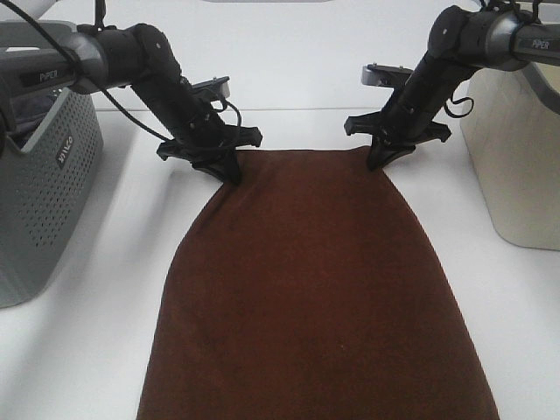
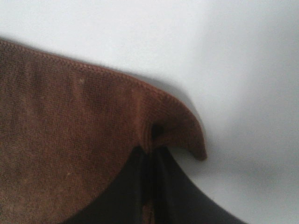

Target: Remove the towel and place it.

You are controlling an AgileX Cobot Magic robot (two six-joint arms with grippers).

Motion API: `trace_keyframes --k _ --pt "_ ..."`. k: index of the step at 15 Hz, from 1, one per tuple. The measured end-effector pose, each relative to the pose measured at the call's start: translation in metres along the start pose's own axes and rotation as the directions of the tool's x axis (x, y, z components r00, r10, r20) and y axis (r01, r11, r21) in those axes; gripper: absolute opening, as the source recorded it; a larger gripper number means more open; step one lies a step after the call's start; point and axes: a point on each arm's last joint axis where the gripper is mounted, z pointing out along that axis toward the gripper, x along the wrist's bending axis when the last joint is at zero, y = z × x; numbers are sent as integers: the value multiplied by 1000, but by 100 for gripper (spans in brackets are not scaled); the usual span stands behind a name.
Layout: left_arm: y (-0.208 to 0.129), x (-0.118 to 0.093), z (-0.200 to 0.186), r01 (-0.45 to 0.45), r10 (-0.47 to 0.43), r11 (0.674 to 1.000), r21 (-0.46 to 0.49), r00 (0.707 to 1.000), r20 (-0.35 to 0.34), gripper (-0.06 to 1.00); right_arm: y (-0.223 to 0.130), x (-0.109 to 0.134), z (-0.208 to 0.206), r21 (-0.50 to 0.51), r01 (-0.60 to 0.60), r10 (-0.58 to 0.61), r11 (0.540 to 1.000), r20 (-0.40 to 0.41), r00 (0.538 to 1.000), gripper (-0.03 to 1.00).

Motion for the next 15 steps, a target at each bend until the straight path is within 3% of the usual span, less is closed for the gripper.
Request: trace_keyframes --k 5,10,13,15 --pt "4 0 -2 -90 89 996 -24 996 -32 1 2 -2 0 -24 11 -11 1000 19 1000 1" --pt "36 -8 -28 -196 176 958 -211 978 -112 1 22 -2 -13 -199 44 -31 979 66 997 1" --pt "47 -13 -39 -231 198 925 -302 971 -136 1 48 4 -43 -355 99 -71 930 90 993 1" --pt "52 -12 -40 -245 204 904 -349 967 -152 1 54 5 -49 -400 109 -75 910 99 992 1"
